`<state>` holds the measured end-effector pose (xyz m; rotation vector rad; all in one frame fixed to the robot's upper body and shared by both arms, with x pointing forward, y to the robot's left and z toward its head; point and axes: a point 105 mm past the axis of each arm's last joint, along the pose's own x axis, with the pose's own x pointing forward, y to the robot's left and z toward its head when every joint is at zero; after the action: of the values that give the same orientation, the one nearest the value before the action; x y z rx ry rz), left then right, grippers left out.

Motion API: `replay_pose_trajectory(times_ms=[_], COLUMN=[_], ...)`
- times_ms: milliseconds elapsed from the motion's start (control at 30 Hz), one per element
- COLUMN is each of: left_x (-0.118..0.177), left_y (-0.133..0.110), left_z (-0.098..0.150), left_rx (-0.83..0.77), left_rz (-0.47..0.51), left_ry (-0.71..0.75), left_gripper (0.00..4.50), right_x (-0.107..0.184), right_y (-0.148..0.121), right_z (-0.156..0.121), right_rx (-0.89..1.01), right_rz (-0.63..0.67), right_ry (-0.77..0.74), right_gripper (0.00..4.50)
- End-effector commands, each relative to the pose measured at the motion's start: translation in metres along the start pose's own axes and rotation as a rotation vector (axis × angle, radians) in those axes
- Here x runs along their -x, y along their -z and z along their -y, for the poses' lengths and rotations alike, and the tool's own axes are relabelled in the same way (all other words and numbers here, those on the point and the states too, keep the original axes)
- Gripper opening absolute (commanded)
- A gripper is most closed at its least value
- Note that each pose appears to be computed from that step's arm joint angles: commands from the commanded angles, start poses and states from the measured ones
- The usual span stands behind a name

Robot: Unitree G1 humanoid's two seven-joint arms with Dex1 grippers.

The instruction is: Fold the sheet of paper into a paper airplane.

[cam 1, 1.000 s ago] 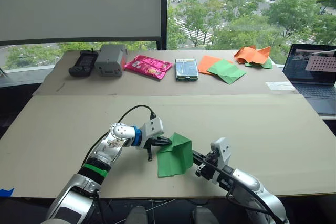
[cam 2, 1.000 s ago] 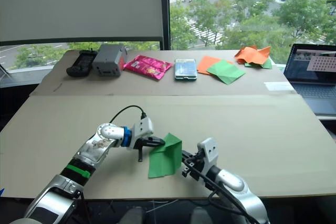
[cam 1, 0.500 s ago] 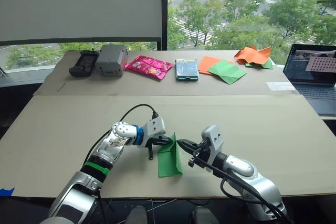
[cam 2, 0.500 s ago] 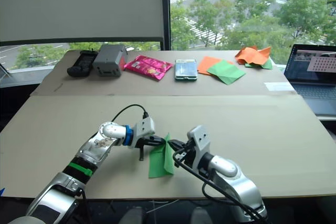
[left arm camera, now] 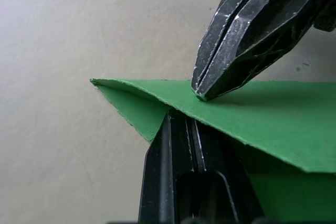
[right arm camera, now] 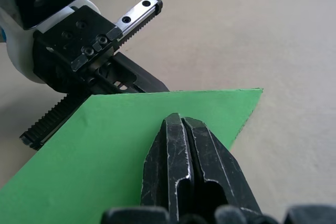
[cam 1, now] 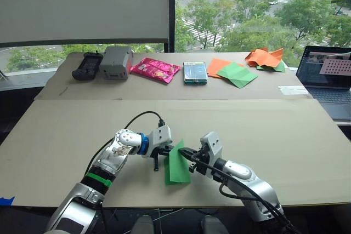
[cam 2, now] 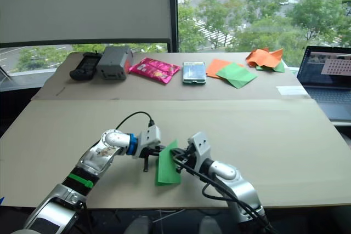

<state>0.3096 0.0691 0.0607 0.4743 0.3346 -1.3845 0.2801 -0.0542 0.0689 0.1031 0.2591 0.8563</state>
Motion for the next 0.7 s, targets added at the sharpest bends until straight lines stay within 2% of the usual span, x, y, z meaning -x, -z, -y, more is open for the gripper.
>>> replay_pose_trajectory(times_ms=[33,400,700], left_x=[-0.003,-0.014,-0.003], left_y=[0.0,-0.005,0.011], left_z=[0.007,0.006,0.001], left_rx=[0.015,0.019,0.059], left_rz=[0.005,0.018,-0.017], left_ry=[0.033,0.046,-0.004], left_gripper=[0.04,0.04,0.04], right_x=[0.003,0.011,0.009], right_y=[-0.012,-0.005,-0.004], right_z=[0.004,0.006,-0.002], right_rx=[0.018,0.012,0.042], right_rz=[0.049,0.025,0.011], right_ry=[0.005,0.013,-0.01], right_gripper=[0.0,0.0,0.0])
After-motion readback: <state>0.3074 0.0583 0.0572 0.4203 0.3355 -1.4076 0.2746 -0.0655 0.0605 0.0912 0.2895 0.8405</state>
